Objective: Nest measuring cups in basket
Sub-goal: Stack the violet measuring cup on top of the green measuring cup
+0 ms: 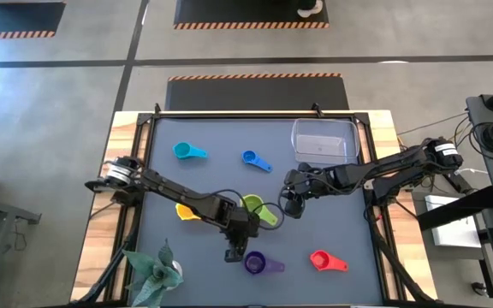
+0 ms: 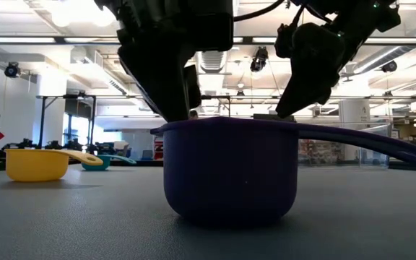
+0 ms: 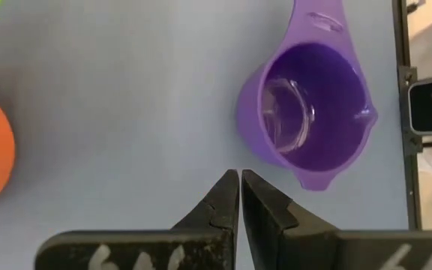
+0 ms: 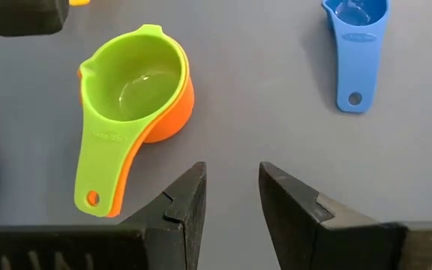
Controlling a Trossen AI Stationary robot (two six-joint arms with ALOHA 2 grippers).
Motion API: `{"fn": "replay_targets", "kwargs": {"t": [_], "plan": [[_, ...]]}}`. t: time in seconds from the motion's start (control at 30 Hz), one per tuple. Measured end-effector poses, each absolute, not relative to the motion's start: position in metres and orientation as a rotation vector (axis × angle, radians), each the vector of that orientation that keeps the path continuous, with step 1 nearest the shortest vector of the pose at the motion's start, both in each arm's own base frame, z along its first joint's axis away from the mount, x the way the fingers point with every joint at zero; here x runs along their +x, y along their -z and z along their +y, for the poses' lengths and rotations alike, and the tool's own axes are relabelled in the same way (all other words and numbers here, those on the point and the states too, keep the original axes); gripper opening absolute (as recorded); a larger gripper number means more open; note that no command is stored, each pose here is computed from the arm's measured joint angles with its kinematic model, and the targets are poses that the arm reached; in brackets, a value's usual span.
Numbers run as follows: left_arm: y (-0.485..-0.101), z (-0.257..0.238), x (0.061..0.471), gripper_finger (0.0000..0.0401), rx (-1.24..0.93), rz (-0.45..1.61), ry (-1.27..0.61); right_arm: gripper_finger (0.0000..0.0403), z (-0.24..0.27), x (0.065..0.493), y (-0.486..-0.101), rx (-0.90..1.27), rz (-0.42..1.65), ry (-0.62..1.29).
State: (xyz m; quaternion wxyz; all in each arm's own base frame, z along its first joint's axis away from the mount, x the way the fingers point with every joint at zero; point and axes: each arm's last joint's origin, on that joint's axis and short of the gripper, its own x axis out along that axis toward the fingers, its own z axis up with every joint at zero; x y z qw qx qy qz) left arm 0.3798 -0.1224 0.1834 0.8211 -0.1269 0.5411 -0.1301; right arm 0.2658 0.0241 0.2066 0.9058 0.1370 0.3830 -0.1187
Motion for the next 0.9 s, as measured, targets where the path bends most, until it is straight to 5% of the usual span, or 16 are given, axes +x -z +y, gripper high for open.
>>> {"fn": "replay_targets", "kwargs": {"t": [0.2, 0.63, 0.9], "plan": [[-0.185, -0.124, 0.384, 0.0014, -0.287, 1.108, 0.293, 0.0114, 0.024, 0.266, -0.206, 0.286, 0.792, 0.247], [-0.184, -0.125, 0.386, 0.0204, -0.311, 1.098, 0.307, 0.0114, 0.024, 0.265, -0.205, 0.285, 0.798, 0.249], [-0.167, -0.131, 0.39, 0.0244, -0.35, 1.128, 0.281, 0.0114, 0.024, 0.263, -0.202, 0.285, 0.81, 0.252]]}}
